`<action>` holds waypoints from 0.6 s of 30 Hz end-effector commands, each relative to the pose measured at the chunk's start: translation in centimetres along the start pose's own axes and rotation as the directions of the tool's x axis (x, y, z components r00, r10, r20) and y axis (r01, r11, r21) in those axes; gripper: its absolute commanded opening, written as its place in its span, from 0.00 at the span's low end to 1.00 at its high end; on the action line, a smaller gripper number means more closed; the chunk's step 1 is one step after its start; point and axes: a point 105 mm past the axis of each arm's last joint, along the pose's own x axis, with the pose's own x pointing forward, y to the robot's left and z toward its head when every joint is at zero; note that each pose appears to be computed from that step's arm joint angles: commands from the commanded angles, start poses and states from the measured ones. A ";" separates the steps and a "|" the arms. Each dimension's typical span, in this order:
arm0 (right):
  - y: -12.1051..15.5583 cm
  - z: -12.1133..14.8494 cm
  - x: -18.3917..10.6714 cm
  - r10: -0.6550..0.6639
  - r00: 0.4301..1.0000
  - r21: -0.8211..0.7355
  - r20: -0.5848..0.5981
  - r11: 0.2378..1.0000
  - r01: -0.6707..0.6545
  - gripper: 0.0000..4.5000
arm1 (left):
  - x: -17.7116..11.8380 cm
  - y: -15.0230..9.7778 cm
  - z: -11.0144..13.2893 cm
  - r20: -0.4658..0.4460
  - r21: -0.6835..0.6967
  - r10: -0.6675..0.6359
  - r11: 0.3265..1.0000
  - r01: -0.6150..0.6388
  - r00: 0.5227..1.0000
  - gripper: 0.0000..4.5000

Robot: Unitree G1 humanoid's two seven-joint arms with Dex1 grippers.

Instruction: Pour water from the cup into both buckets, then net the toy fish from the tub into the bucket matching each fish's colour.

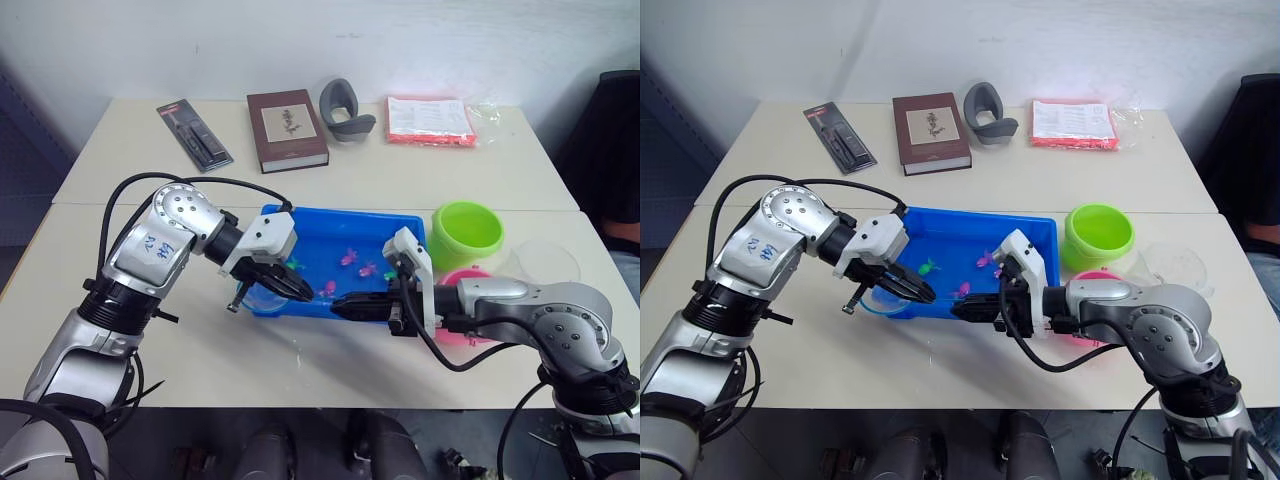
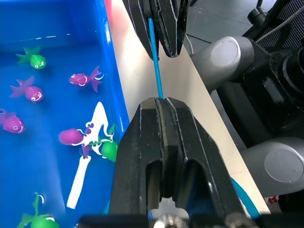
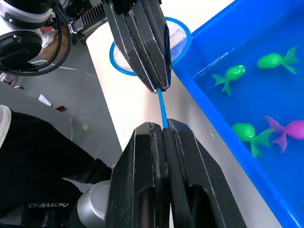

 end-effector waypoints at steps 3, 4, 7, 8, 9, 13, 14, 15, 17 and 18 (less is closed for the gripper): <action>0.6 1.7 -1.1 0.000 0.996 -0.077 0.085 0.997 0.007 0.00 | -0.2 -0.5 1.1 0.079 0.044 -0.026 0.999 0.022 0.997 0.15; 0.6 1.8 -1.1 -0.002 0.996 -0.085 0.090 0.996 0.010 0.00 | -0.4 -0.5 1.3 0.107 0.035 -0.021 0.999 0.018 0.994 0.23; 0.7 2.0 -1.5 -0.002 0.995 -0.104 0.102 0.995 0.012 0.00 | -0.7 -0.7 0.9 0.126 0.024 -0.020 1.000 0.017 0.992 0.48; 0.8 2.0 -1.5 -0.003 0.995 -0.109 0.101 0.994 0.014 0.00 | -0.7 -0.8 0.6 0.120 0.031 -0.022 0.999 0.019 0.993 0.56; 0.7 1.9 -1.6 -0.007 0.995 -0.111 0.097 0.994 0.018 0.00 | -0.6 -0.9 0.5 0.117 0.035 -0.025 0.999 0.021 0.993 0.63; 0.6 1.8 -1.8 -0.020 0.995 -0.116 0.095 0.993 0.031 0.00 | 0.1 -1.0 0.3 0.120 0.050 -0.034 0.998 0.028 0.992 0.99; 0.6 1.8 -1.8 -0.019 0.996 -0.116 0.089 0.993 0.029 0.00 | 0.2 -0.8 0.3 0.121 0.056 -0.024 0.998 0.017 0.992 0.99; 0.6 1.7 -1.9 -0.017 0.996 -0.117 0.083 0.993 0.027 0.00 | 0.3 -0.7 0.2 0.120 0.054 -0.015 0.998 0.009 0.993 0.99; 0.7 1.6 -1.9 -0.017 0.997 -0.126 0.072 0.992 0.025 0.00 | 0.4 -0.5 0.2 0.121 0.055 -0.007 0.999 0.000 0.993 0.99; 0.6 1.6 -1.9 -0.018 0.998 -0.133 0.065 0.991 0.027 0.00 | 0.4 -0.3 0.3 0.125 0.050 0.004 0.999 -0.010 0.992 0.99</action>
